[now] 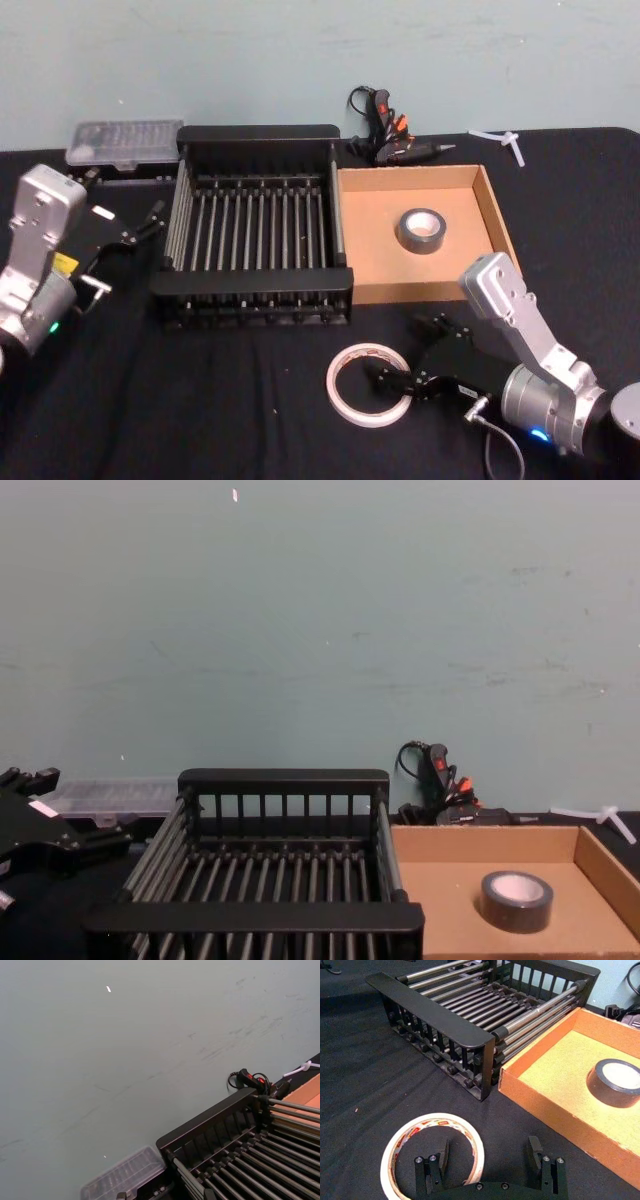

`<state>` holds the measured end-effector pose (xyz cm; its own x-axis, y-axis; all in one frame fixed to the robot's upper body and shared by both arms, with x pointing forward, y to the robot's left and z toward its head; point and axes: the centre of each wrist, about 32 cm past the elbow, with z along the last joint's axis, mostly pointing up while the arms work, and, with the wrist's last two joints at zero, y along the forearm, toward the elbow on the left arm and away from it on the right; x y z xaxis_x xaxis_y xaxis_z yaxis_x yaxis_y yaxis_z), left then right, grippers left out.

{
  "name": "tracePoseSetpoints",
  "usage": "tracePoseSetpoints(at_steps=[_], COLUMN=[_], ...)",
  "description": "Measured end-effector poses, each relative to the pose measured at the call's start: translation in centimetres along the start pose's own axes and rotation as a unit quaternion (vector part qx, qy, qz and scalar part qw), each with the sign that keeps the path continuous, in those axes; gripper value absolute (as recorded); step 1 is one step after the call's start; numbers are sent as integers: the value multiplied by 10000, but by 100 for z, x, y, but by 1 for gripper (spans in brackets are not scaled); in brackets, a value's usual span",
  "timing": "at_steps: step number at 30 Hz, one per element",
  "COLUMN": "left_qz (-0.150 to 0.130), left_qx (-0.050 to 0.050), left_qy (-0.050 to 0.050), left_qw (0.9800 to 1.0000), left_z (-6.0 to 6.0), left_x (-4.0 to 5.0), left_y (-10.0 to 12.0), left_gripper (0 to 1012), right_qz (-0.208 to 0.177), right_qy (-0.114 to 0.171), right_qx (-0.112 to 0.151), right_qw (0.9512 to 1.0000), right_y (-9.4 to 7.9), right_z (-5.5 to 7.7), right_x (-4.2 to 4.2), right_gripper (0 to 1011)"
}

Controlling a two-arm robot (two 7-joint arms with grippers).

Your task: Pick up the white tape and place it into the black box , Pick up the silver tape and place it into the brown box.

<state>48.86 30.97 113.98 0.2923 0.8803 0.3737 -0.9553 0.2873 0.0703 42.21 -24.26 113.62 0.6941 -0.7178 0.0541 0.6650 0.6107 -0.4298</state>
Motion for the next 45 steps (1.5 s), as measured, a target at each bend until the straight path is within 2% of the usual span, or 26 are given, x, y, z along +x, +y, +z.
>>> tracePoseSetpoints(at_steps=[27, 45], left_qz=[-1, 0], left_qx=[0, 0], left_qy=[0, 0], left_qw=[10000, 10000], left_z=[0, 0], left_x=[0, 0], left_y=[0, 0], left_gripper=[1001, 1001], right_qz=[17, -15], right_qy=[5, -96], right_qx=[-90, -95], right_qw=[10000, 9999], right_y=[38, 53], right_z=[-28, -33], right_x=[-36, -61], right_gripper=[1002, 1002])
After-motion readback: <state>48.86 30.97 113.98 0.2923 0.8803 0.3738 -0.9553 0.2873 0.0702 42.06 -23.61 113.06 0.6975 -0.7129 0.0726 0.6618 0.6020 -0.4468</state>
